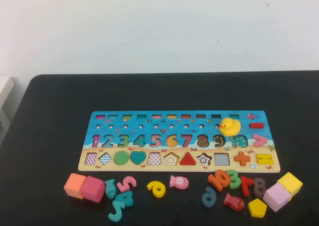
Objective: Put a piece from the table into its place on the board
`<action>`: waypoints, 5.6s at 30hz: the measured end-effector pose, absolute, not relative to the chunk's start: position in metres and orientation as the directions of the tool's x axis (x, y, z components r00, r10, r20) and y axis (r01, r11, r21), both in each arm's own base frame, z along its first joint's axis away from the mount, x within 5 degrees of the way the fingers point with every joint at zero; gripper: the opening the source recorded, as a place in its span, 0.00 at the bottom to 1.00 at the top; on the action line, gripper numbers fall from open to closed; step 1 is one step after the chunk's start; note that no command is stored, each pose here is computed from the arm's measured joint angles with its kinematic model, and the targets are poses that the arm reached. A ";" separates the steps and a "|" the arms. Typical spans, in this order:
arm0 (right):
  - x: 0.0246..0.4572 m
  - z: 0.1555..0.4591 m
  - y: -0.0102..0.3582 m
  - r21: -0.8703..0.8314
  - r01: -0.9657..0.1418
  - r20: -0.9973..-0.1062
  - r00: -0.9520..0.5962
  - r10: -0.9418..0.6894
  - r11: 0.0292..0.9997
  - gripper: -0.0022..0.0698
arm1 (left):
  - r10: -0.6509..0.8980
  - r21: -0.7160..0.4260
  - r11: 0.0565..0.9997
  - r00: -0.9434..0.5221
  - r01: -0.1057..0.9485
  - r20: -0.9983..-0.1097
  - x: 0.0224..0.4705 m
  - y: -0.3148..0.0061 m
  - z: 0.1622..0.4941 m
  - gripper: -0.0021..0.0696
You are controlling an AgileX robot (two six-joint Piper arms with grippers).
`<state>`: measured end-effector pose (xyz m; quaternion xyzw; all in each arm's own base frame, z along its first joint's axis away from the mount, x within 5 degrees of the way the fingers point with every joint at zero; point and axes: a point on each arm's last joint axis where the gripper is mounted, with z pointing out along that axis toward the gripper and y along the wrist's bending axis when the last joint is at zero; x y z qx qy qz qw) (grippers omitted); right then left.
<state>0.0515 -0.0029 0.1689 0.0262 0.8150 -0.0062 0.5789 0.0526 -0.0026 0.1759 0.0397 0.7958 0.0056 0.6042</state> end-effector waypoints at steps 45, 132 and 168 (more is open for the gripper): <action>0.052 0.178 0.022 0.791 0.043 -0.568 -0.319 0.759 0.610 0.06 | 0.054 0.040 0.998 -0.267 0.058 -0.962 0.053 -0.003 0.176 0.03; 0.271 0.135 0.175 -0.109 -0.565 -0.084 -0.815 -0.574 0.818 0.70 | 0.054 0.040 0.997 -0.267 0.058 -0.962 0.053 -0.003 0.176 0.03; 0.296 0.211 0.194 -0.102 -0.615 -0.090 -0.777 -0.623 0.782 0.54 | 0.052 0.038 0.998 -0.267 0.058 -0.962 0.053 -0.003 0.176 0.03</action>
